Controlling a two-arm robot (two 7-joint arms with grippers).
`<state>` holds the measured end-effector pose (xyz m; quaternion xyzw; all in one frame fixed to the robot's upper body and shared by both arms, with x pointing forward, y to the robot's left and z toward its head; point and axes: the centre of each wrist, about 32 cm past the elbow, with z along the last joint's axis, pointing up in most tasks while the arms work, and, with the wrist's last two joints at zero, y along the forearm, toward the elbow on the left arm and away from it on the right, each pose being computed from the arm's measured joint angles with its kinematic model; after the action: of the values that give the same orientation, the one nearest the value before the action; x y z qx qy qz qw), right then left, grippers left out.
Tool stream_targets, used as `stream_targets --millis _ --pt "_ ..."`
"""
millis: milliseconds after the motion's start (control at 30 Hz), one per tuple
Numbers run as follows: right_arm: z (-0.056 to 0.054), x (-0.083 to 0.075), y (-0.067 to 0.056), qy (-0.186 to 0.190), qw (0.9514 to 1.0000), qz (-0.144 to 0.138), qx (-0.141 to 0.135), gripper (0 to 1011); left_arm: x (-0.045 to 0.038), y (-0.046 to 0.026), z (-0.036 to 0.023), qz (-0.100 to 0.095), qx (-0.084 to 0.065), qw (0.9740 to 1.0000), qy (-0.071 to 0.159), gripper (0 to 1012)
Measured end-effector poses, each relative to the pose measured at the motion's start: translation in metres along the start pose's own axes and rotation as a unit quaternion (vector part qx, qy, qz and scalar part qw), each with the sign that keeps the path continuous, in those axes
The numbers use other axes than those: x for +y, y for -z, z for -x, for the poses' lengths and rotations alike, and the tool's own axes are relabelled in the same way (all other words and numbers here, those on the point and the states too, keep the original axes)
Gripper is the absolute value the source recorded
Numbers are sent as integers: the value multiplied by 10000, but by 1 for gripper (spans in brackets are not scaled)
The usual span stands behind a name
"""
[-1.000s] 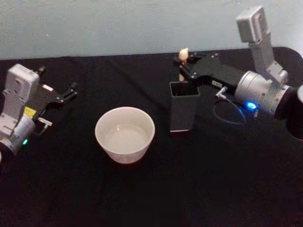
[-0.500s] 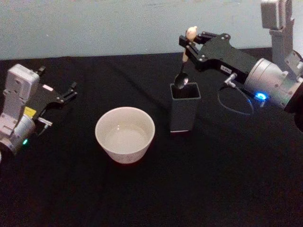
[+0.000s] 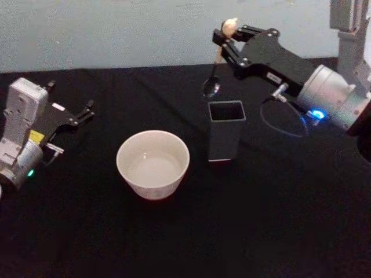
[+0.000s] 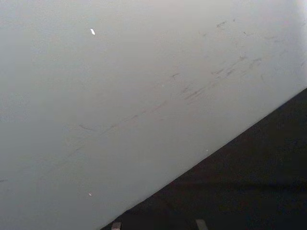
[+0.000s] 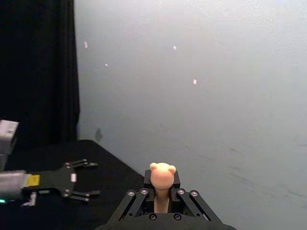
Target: Pick up the stirring spoon with one hand, stir inside the cup, then place it back in its original position.
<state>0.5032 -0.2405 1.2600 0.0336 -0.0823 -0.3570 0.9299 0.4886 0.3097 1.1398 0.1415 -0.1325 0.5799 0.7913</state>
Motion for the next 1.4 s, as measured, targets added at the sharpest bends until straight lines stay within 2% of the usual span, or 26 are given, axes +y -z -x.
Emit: stream_targets --millis 200,433,533,867,1167,1400 --pt "80 83 71 -281 9996 -29 26 174 0 0 0 0 0 10000 0 1001" --pt "207 157 216 -567 9983 -41 89 174 0 0 0 -1 0 10000 0 1001" --pt "281 179 321 -669 9977 -73 105 174 0 0 0 0 0 10000 0 1001" --pt "437 213 510 -923 9954 -222 147 174 0 0 0 0 0 10000 0 1001" --pt "535 200 657 -1147 9929 -244 202 174 0 0 0 0 0 10000 0 1001" --pt "617 215 854 -1172 9928 -220 132 174 0 0 0 0 0 10000 0 1001"
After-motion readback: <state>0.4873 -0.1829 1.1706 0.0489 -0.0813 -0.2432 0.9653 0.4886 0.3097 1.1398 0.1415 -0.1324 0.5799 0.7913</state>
